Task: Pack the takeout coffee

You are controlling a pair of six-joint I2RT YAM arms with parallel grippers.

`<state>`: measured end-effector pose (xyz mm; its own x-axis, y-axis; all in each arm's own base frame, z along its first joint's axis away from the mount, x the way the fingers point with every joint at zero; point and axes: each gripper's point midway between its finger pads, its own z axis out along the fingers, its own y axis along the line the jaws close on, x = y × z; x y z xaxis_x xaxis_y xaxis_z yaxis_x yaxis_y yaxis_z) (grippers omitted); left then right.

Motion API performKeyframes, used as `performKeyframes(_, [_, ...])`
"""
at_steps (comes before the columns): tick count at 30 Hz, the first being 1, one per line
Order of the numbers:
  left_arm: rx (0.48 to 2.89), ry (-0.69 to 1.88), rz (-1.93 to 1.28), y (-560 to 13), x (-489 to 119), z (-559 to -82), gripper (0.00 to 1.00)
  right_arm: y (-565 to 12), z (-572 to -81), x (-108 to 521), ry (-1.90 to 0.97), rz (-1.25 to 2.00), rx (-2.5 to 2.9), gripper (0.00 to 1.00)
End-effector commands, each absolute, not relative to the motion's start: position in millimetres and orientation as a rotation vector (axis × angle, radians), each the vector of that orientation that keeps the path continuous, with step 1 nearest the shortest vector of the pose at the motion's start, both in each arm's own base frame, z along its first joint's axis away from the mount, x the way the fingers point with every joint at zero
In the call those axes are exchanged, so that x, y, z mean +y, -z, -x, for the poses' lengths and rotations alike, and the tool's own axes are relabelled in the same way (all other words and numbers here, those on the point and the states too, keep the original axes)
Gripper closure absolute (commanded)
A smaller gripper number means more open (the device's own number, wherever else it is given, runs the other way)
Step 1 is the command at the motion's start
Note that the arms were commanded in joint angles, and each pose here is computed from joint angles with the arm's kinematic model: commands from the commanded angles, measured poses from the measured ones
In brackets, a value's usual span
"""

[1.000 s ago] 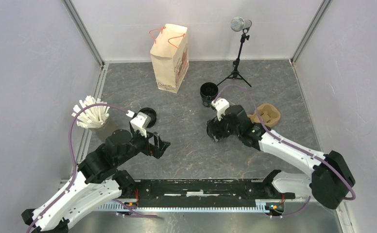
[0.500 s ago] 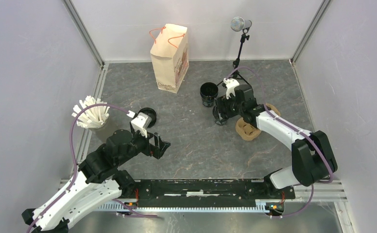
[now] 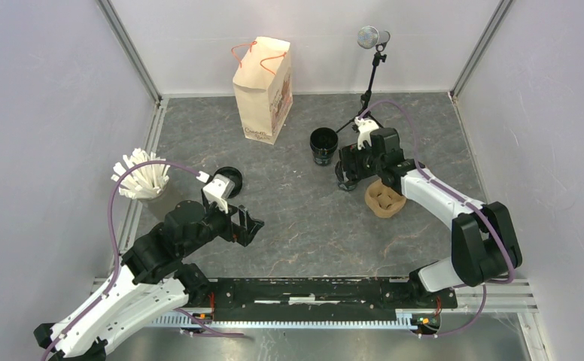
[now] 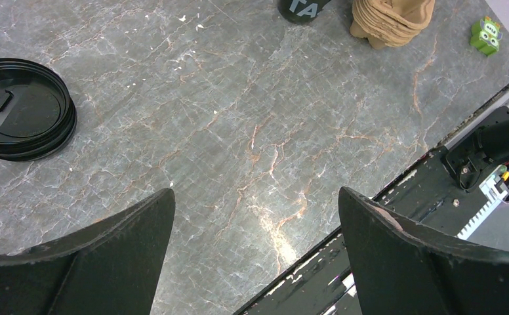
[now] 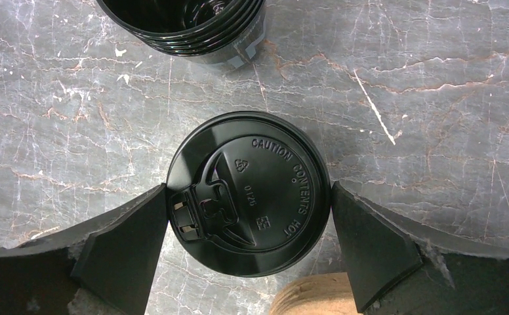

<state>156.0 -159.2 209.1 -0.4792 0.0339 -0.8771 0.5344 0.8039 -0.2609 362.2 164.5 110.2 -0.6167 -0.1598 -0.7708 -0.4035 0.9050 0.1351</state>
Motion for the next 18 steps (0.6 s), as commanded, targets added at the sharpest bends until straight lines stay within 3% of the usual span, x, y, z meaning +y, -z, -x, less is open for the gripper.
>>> performKeyframes(1, [1.98, 0.62, -0.469, -209.3, -161.4, -158.2, 0.0, -135.3, -375.0, 164.2, -0.362, 0.371, 2.192, 0.02])
performKeyframes(10, [1.974, 0.621, -0.469, -210.4, -160.9, -158.0, 0.0, -154.5, -374.0, 167.0, -0.383, 0.377, 2.186, 0.02])
performKeyframes(18, [1.96, 0.629, -0.468, -213.4, -160.2, -156.6, 0.0, -128.5, -369.3, 160.6, -0.343, 0.368, 2.266, 0.02])
